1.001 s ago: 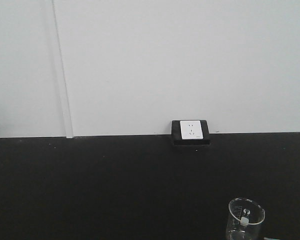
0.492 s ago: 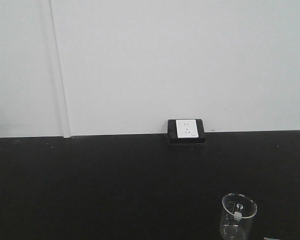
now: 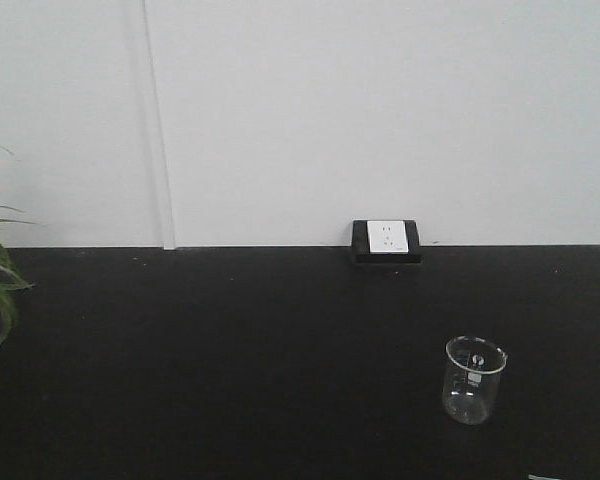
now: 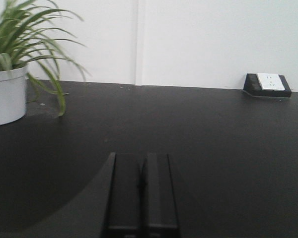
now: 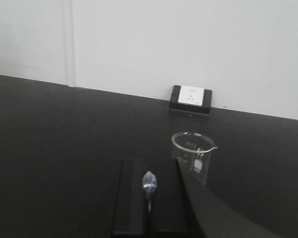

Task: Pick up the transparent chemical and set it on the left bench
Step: 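Turn the base away from the bench holding the pipette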

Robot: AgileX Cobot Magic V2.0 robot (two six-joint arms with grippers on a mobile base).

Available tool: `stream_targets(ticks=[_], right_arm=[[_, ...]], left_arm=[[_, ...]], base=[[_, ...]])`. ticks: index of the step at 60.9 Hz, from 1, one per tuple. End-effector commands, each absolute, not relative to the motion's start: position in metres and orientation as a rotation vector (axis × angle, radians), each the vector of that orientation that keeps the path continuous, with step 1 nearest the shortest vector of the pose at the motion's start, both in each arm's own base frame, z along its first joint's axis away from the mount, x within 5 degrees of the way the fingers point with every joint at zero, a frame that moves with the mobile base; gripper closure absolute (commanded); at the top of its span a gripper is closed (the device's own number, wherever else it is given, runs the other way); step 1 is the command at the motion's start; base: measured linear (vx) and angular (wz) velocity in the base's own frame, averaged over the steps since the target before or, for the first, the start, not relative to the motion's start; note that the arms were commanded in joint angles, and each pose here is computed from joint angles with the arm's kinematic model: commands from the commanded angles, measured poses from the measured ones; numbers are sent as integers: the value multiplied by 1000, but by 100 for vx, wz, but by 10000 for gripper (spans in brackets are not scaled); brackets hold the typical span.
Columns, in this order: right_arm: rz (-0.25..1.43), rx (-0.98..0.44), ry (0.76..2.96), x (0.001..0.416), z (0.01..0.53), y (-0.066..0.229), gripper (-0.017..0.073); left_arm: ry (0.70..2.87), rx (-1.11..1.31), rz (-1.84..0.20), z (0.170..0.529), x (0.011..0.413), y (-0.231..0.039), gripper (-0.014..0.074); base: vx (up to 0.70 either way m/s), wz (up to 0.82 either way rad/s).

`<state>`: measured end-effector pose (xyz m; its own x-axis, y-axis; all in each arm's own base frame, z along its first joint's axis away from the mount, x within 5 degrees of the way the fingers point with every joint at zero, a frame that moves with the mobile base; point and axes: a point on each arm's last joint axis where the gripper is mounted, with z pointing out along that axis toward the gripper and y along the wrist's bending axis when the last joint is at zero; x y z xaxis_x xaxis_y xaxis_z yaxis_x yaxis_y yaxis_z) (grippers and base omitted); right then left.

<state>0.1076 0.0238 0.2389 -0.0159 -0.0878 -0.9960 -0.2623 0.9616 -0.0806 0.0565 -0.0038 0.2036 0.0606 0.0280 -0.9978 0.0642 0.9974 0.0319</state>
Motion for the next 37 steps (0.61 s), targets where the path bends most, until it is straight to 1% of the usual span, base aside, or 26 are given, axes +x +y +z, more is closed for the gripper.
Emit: stream_targets(ticks=[1, 14, 37], right_arm=[[177, -283, 1512, 108, 253, 27, 566], [177, -283, 1512, 108, 253, 27, 566], [177, -283, 1512, 108, 253, 27, 566]], left_arm=[[1429, 64, -35, 206, 55, -4, 597], [1429, 64, -35, 206, 55, -4, 597], [1429, 64, -35, 206, 55, -4, 597]], base=[[-36, 21], [-38, 12], [-39, -1]])
